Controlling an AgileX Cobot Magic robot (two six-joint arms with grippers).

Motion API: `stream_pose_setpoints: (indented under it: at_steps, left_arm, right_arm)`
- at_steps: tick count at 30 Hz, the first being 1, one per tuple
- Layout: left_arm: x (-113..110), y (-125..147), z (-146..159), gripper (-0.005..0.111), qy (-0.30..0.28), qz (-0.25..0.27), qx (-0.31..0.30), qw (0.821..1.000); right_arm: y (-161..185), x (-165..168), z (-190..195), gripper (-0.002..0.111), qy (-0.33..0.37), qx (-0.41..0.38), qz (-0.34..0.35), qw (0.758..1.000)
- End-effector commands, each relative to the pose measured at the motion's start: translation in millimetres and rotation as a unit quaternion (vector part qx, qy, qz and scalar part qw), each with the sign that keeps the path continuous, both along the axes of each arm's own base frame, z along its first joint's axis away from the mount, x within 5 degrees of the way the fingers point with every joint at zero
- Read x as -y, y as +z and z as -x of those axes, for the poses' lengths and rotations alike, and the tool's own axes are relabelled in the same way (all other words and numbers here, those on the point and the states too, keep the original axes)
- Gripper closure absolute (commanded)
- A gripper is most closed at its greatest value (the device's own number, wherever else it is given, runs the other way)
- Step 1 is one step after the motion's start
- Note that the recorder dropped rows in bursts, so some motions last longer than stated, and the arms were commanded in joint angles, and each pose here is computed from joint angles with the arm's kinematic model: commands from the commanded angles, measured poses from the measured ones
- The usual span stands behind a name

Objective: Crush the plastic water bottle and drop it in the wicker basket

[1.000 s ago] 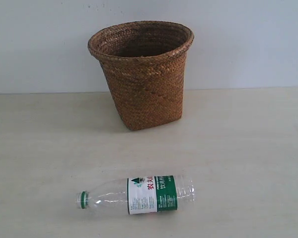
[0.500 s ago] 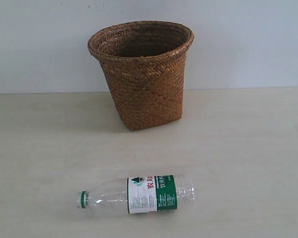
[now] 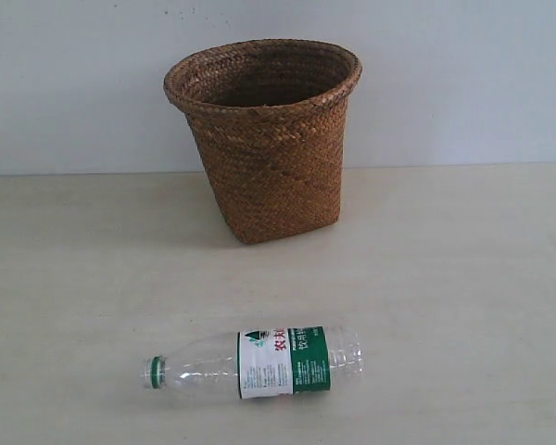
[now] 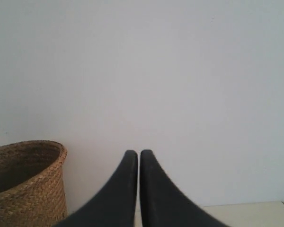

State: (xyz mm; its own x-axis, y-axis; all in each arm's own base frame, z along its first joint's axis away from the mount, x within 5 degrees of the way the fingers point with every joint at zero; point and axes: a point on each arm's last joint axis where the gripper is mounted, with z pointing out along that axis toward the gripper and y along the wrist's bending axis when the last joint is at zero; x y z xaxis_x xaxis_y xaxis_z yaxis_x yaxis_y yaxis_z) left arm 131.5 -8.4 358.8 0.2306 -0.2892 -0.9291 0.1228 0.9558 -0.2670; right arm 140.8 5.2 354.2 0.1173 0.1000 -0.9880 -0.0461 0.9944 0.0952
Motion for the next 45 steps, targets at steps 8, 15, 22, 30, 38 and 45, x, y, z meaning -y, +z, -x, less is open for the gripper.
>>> stream_pose_setpoints:
  at_steps: [8, 15, 22, 30, 38, 45]
  left_arm:
    - [7, 1, -64, 0.102, 0.009, -0.177, -0.134, 0.975]
    - [14, -18, -110, 0.102, -0.048, -0.265, -0.317, 0.909]
    - [45, -49, -138, 0.102, -0.193, -0.390, -0.424, 0.794]
    - [90, -91, -148, 0.102, -0.416, -0.538, -0.355, 0.642]
    - [104, -125, -154, 0.068, -0.536, -0.573, -0.282, 0.552]
    - [110, -167, -168, 0.034, -0.573, -0.556, -0.293, 0.526]
  right_arm:
    - [5, -4, -56, 0.108, 0.006, -0.120, 0.087, 0.989]
    - [4, -6, -89, 0.108, 0.038, -0.272, 0.166, 0.947]
    - [-14, -32, -121, 0.108, 0.208, -0.404, 0.162, 0.876]
    - [-53, -103, -140, 0.108, 0.374, -0.433, 0.206, 0.794]
    - [-102, -146, -152, 0.108, 0.418, -0.468, 0.231, 0.743]
    - [-126, -157, -163, 0.108, 0.422, -0.481, 0.232, 0.732]
